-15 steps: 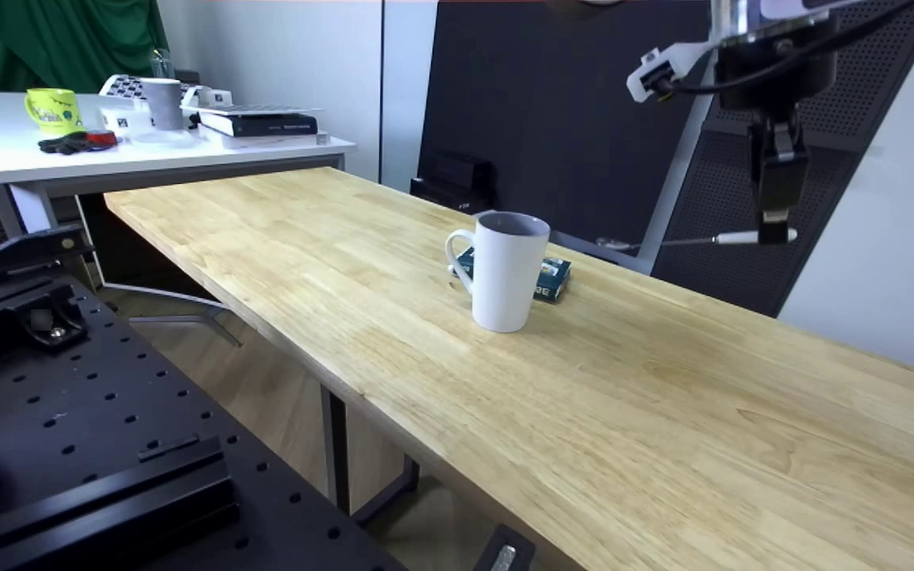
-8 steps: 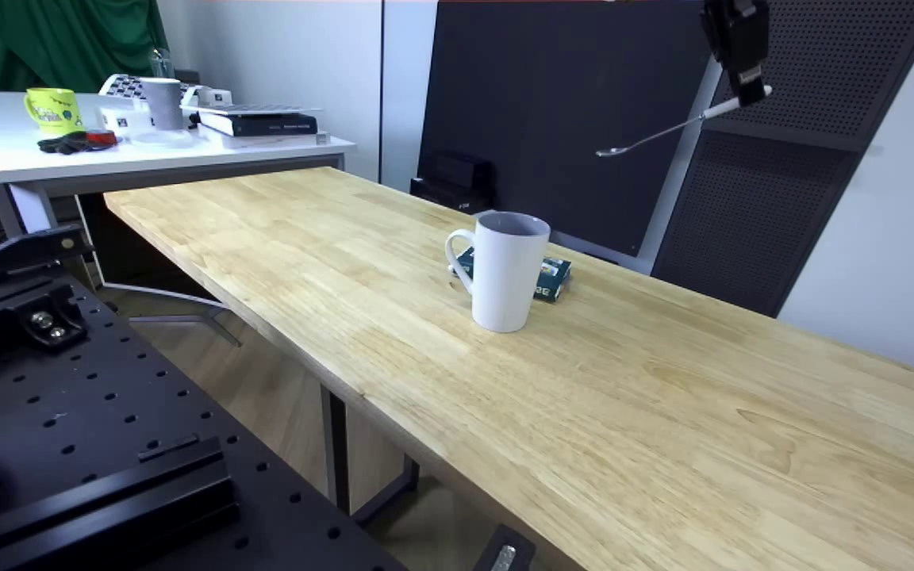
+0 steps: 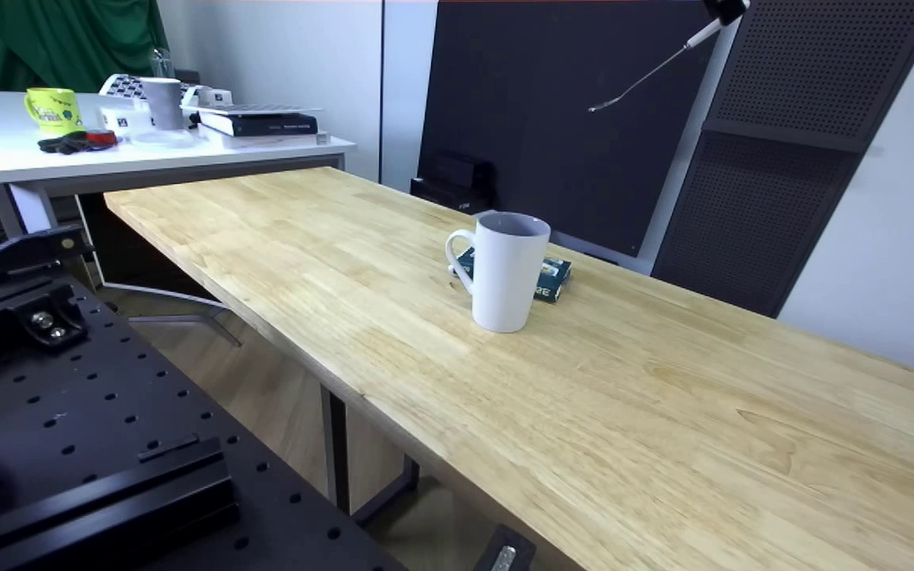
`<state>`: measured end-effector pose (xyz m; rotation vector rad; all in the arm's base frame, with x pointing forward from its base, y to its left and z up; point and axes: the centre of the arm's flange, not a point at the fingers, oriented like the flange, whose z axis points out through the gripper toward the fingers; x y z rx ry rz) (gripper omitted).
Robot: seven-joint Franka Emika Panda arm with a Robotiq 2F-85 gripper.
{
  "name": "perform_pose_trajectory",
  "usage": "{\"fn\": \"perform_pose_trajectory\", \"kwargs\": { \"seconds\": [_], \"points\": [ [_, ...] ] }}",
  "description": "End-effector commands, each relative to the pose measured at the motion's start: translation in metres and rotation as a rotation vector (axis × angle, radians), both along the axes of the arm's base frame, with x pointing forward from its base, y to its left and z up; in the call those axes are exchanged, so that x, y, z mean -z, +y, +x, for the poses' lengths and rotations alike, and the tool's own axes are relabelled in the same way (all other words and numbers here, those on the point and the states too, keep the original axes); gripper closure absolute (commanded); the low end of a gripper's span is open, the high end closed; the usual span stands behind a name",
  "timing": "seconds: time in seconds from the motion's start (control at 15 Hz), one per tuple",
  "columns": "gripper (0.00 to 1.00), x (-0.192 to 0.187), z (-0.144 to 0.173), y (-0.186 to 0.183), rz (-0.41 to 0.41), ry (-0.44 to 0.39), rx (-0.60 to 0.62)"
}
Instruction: Take the spoon and put it in the cup, pick it and put it on the table, then pick it and put it back in the cup
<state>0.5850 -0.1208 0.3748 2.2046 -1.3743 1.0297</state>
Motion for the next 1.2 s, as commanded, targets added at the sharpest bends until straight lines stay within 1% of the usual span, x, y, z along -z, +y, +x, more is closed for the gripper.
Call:
{"fn": "perform_pose_trajectory", "kwargs": {
  "seconds": [0.0, 0.33, 0.6, 0.8, 1.13],
  "points": [
    [0.96, 0.006, -0.037, 0.015, -0.103, 0.006, 0.001],
    [0.96, 0.031, -0.066, 0.030, -0.171, 0.046, -0.031],
    [0.96, 0.050, -0.084, 0.042, -0.203, 0.079, -0.065],
    [0.96, 0.061, -0.092, 0.048, -0.225, 0.103, -0.087],
    [0.96, 0.085, -0.100, 0.055, -0.231, 0.155, -0.121]
  ]
}}
